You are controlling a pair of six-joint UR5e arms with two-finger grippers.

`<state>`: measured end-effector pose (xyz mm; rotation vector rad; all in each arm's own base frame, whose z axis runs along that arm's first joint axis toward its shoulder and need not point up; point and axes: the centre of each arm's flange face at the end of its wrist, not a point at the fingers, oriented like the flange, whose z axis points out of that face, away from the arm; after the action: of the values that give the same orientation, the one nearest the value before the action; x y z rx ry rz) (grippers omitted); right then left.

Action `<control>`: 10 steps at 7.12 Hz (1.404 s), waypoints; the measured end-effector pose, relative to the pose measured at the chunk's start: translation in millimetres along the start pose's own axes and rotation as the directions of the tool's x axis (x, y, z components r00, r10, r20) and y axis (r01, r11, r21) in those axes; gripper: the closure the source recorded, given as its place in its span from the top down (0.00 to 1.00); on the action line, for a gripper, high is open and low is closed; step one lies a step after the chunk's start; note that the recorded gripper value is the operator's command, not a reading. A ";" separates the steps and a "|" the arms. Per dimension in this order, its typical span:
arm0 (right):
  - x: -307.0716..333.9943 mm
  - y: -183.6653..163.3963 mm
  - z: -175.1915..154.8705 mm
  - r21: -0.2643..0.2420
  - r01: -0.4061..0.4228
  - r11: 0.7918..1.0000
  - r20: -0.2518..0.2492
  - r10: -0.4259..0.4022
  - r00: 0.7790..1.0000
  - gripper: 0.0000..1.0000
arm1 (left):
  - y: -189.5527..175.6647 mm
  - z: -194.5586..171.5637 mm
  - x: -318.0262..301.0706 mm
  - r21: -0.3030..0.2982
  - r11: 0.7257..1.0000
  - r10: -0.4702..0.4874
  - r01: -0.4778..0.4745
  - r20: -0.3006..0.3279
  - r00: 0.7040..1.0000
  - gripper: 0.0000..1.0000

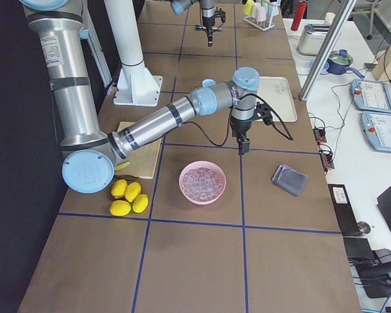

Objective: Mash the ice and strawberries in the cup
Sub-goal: 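Carry the strawberry with the left gripper over the light-blue cup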

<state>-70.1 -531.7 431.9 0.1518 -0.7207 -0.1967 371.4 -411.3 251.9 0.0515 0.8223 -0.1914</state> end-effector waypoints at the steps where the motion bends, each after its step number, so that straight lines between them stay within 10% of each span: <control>1: 7.9 5.1 0.7 -0.004 -0.007 1.000 0.003 0.007 1.000 1.00 | 2.3 -4.1 51.5 -0.016 0.999 -0.049 0.049 -0.011 0.999 0.00; 7: 22.8 20.9 10.6 0.004 -0.011 1.000 0.012 0.011 1.000 1.00 | 19.8 37.2 228.6 -0.083 0.987 -0.148 0.141 -0.089 0.985 0.02; 10: 23.5 21.0 10.5 0.005 -0.013 1.000 0.012 0.013 1.000 1.00 | 22.7 41.3 232.5 -0.088 0.987 -0.145 0.138 -0.085 0.986 0.41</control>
<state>-57.2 -517.4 459.0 0.1503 -0.7338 -0.1835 560.1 -428.7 109.1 -0.0762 0.9251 -0.2907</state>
